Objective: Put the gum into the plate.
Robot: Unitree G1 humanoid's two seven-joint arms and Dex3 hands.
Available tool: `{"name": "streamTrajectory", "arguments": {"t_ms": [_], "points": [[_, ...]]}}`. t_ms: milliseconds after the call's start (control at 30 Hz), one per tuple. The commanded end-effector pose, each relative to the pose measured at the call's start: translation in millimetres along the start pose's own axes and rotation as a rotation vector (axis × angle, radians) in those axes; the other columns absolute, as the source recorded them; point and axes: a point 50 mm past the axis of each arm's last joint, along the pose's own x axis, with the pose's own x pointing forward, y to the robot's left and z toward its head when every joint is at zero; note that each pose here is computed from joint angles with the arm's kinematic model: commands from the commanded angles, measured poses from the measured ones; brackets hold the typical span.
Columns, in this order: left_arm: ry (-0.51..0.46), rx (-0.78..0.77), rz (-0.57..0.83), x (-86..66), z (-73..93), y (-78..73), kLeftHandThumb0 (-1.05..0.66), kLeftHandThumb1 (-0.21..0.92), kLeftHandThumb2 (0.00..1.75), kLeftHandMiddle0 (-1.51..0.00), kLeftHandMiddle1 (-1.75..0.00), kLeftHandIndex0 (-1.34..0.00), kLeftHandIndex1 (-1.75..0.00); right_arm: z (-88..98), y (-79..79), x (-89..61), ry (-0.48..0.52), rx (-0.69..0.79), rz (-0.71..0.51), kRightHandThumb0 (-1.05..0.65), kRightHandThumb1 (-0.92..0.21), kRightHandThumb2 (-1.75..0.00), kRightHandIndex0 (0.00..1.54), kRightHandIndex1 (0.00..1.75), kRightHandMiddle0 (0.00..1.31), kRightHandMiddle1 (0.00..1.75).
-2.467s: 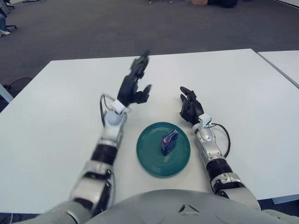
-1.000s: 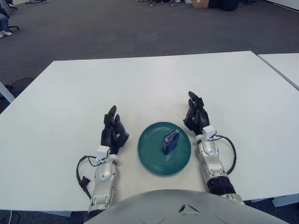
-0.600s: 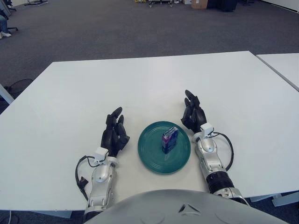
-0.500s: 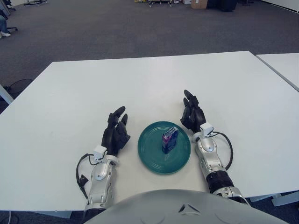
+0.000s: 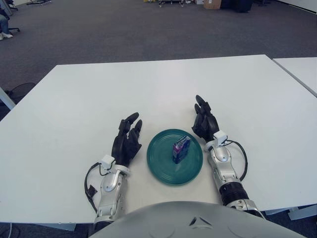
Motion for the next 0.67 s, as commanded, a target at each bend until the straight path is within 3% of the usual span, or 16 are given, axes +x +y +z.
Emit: {"name": "streamTrajectory", "arguments": {"t_ms": [0, 300, 633], "points": [[-0.016, 0.002, -0.009, -1.4, 0.3, -2.8, -1.04, 0.92, 0.81, -0.4, -0.03, -0.07, -0.93, -40.5, -15.9, -48.3, 0.205, 0.04, -0.072, -0.77, -0.92, -1.07, 0.07, 0.0, 0.0, 0.2], [0.013, -0.08, 0.026, -6.2, -4.4, -10.1, -1.03, 0.92, 0.78, -0.42, -0.03, -0.14, -0.97, -31.6, -22.6, -51.2, 0.177, 0.005, -0.069, -0.76, -0.92, -1.1, 0.07, 0.0, 0.0, 0.2], [0.008, -0.114, 0.034, -8.1, -6.8, -11.6, -1.04, 0.92, 0.74, -0.38, -0.01, -0.05, -0.91, -26.3, -27.8, -53.4, 0.177, -0.032, -0.058, -0.72, -0.92, -1.1, 0.05, 0.0, 0.0, 0.2]]}}
